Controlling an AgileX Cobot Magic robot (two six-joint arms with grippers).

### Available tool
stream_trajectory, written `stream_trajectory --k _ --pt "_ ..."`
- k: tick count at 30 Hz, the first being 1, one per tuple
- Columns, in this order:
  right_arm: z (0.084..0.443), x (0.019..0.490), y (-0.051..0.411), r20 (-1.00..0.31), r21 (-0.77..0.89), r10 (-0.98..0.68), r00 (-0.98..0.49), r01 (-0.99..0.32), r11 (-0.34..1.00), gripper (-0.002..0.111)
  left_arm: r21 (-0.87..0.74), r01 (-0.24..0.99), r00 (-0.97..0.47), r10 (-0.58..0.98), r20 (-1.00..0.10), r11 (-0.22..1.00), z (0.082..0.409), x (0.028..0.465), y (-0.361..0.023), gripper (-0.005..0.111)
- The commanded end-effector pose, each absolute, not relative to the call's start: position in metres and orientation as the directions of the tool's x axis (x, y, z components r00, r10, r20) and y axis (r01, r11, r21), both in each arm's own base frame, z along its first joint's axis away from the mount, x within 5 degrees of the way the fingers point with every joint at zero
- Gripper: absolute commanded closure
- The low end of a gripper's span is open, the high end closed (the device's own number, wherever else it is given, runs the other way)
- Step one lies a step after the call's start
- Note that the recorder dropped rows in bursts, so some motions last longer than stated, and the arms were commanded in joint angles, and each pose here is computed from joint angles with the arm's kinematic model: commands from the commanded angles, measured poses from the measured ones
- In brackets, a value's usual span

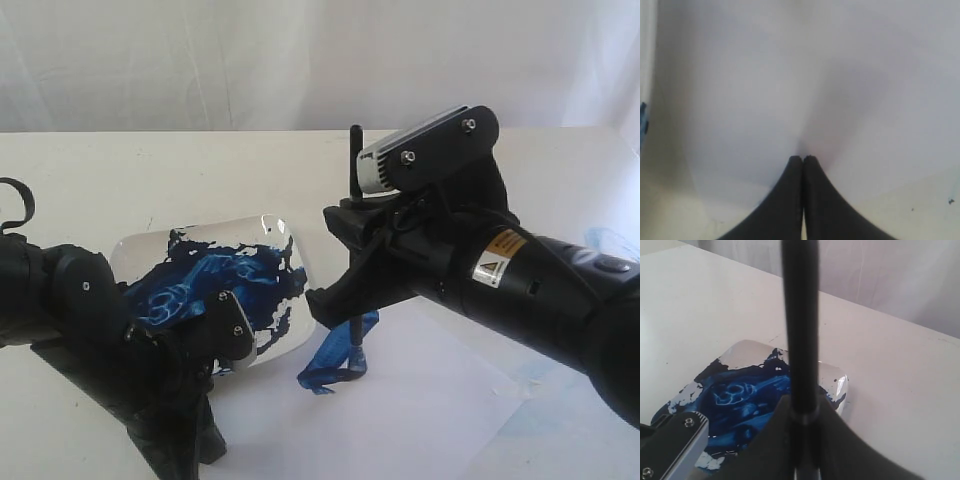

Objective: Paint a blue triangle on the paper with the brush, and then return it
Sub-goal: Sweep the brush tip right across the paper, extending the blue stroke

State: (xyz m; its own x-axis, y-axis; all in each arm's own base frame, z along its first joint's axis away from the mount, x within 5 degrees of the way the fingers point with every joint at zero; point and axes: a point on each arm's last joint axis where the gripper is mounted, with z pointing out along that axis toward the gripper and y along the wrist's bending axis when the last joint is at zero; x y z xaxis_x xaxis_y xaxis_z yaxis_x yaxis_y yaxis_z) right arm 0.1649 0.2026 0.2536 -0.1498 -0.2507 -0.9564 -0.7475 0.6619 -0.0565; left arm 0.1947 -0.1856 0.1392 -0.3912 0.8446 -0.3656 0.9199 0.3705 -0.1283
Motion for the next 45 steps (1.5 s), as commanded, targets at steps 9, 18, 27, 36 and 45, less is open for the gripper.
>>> stream_trajectory --k 9,18,27,36,45 --pt "0.257 0.164 0.195 -0.949 -0.092 -0.280 -0.146 -0.720 0.687 0.108 -0.152 0.917 -0.399 0.852 -0.340 0.368 0.133 0.191 -0.186 0.107" --pt "0.256 0.164 0.194 -0.949 -0.084 -0.274 -0.154 -0.717 0.692 0.108 -0.154 0.917 -0.399 0.852 -0.339 0.368 0.133 0.191 -0.186 0.107" --pt "0.255 0.166 0.192 -0.940 -0.110 -0.302 -0.159 -0.697 0.708 0.108 -0.154 0.917 -0.399 0.852 -0.339 0.368 0.133 0.191 -0.186 0.107" --pt "0.253 0.169 0.187 -0.930 -0.136 -0.324 -0.173 -0.657 0.741 0.108 -0.154 0.917 -0.399 0.852 -0.339 0.368 0.133 0.191 -0.186 0.107" --pt "0.269 0.166 0.175 -0.943 -0.160 -0.304 -0.138 -0.611 0.775 0.108 -0.154 0.917 -0.399 0.852 -0.339 0.368 0.133 0.191 -0.186 0.107"
